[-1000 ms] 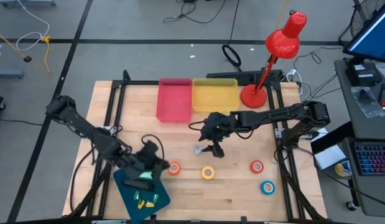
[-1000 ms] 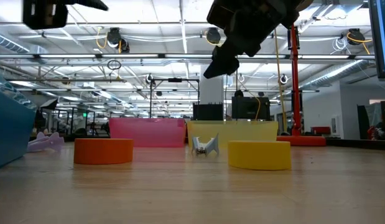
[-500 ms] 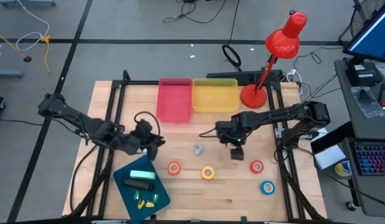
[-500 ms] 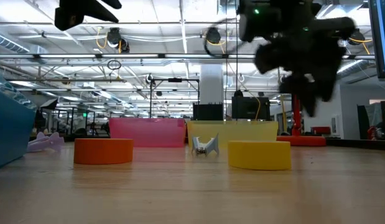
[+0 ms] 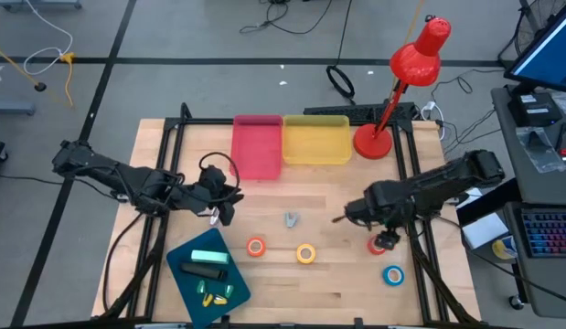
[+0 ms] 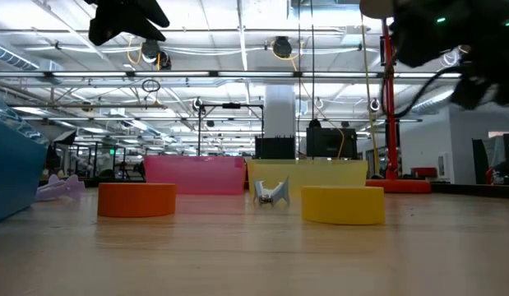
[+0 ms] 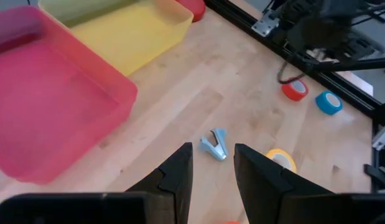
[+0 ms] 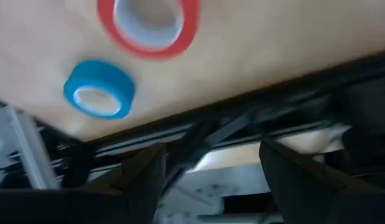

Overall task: Pick and place Stapler, Stapler remover, tape
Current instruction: Put the blue tape into the red bin

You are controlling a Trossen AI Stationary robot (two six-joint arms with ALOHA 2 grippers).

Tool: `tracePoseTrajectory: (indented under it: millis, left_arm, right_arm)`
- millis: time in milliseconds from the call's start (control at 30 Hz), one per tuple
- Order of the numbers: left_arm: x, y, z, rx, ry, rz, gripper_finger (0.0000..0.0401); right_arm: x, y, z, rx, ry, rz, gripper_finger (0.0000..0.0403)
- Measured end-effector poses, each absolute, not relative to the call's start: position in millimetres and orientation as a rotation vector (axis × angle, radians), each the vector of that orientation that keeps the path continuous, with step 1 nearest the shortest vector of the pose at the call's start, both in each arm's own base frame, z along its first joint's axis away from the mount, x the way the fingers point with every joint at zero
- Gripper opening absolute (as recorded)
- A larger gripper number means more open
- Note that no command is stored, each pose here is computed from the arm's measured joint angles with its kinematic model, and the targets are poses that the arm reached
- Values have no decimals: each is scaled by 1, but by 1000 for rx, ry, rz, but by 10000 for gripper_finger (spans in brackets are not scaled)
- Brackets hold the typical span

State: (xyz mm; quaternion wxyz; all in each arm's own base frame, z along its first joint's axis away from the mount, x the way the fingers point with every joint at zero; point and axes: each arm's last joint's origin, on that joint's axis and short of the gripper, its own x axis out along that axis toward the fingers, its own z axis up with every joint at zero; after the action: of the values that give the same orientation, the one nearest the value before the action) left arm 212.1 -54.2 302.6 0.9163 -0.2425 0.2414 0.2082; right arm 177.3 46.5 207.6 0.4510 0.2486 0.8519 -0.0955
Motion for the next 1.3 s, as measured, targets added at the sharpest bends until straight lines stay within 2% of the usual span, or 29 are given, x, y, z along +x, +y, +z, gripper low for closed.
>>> tracePoseTrajectory:
  millis: [167, 300, 633, 1300]
  left_arm:
    - [215, -47, 303, -477, 506, 419, 118]
    - [217, -40, 303, -476, 518, 413, 118]
    - [219, -31, 303, -469, 539, 400, 118]
    - [219, -31, 303, -460, 540, 397, 118]
  right_arm:
    - [146, 60, 206, 740, 2107, -325, 251]
    - [132, 66, 206, 858, 2025, -378, 251]
    - [129, 89, 205, 1149, 1765, -281, 251]
    - [106, 118, 152, 1209, 1754, -327, 251]
